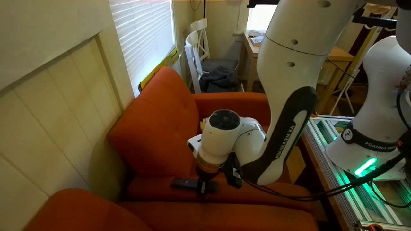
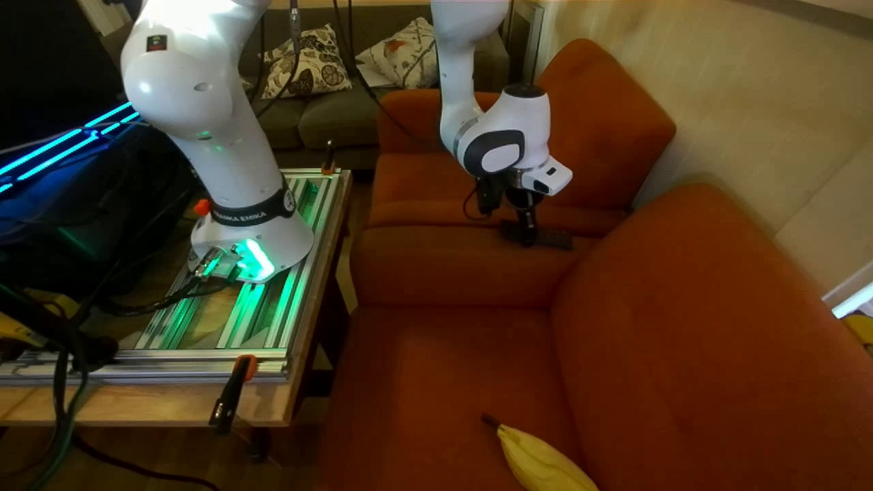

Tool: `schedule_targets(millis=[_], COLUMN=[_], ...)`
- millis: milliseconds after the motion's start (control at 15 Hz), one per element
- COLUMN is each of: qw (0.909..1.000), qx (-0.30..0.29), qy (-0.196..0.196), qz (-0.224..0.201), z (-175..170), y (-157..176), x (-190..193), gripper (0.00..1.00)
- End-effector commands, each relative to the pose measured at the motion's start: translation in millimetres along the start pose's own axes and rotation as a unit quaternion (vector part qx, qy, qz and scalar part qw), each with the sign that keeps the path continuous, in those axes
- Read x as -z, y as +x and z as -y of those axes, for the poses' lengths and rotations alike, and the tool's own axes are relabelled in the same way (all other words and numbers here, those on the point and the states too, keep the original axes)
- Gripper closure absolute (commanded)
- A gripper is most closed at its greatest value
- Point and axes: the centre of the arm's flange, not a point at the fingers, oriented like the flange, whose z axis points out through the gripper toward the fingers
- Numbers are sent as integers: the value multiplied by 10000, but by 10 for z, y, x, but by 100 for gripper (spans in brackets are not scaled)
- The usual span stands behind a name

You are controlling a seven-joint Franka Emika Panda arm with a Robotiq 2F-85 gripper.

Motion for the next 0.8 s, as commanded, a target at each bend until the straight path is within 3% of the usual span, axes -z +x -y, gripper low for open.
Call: schedule_targets(millis=[0,333,400,467,733], qw=[10000,10000,10000,10000,9999], qx=[-6,23,7,-7,-35], qy=[-6,-20,-62,-70,-138], qz=[-47,-28,-26,-33,-51], z=[-82,-72,-71,-79,-131], y=[-11,11,15,19,49], x=[-11,-38,-36,-27,-10], gripper=[76,76,26,24,1])
